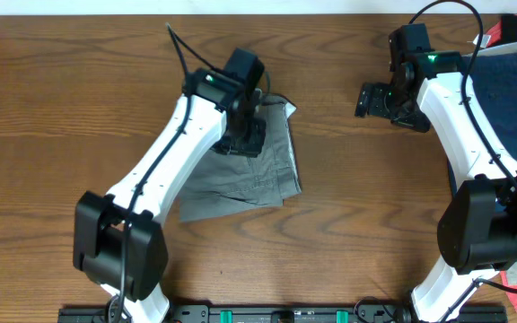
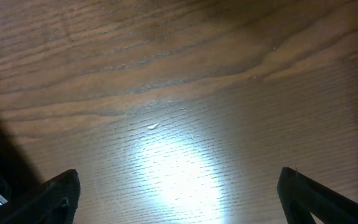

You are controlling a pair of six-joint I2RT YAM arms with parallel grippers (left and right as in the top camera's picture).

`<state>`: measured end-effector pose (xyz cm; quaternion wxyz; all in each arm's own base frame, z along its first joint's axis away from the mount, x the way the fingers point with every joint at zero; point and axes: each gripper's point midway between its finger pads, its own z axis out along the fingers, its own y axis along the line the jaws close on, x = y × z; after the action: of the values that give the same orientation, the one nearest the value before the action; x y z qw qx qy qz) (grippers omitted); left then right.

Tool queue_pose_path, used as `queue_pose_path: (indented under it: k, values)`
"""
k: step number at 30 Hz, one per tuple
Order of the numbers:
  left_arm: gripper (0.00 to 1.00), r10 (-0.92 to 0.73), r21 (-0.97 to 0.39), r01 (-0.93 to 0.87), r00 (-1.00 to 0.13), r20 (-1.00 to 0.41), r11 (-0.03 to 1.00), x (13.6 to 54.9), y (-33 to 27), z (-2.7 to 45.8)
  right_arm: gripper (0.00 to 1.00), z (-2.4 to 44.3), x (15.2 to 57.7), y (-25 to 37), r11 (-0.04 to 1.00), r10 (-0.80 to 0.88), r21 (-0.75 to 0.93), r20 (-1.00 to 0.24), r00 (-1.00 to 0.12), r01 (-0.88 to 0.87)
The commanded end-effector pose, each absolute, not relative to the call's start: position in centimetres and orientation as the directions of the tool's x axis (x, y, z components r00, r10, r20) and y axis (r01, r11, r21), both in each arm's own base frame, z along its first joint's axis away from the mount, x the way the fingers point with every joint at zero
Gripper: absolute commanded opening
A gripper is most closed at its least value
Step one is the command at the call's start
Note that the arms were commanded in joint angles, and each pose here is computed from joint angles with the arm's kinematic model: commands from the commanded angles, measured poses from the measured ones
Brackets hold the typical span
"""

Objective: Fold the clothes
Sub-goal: 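Press and smooth the folded shorts with the left gripper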

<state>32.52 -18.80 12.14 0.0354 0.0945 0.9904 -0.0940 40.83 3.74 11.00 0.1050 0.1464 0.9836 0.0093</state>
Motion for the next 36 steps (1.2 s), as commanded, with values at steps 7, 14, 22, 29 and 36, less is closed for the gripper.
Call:
queue_pose_path:
  k: [7, 14, 22, 29, 36]
  values:
    - [0.25, 0.216, -0.457, 0.201, -0.976, -0.019, 0.867, 29.8, -23.1, 6.6, 0.99, 11.2, 40.9, 3.5, 0.959, 0.282, 0.04, -0.215, -0.935, 0.279]
    - [0.23, 0.222, -0.478, 0.182, -0.975, 0.028, 0.859, 28.1, -23.1, 4.7, 0.99, 11.2, 40.9, 3.5, 0.959, 0.282, 0.04, -0.215, -0.935, 0.279]
    - [0.22, 0.3, -0.555, 0.259, -0.954, -0.019, 0.791, 26.5, -26.4, 4.2, 0.99, 11.2, 40.9, 3.5, 0.959, 0.282, 0.04, -0.215, -0.935, 0.279]
    - [0.21, 0.318, -0.482, 0.29, -0.948, -0.024, 0.827, 25.6, -27.1, 3.1, 0.99, 11.2, 40.9, 3.5, 0.959, 0.282, 0.04, -0.215, -0.935, 0.279]
    - [0.2, 0.297, -0.405, 0.263, -0.955, 0.022, 0.876, 25.3, -25.9, 0.7, 0.99, 11.2, 40.9, 3.5, 0.959, 0.282, 0.04, -0.215, -0.935, 0.28]
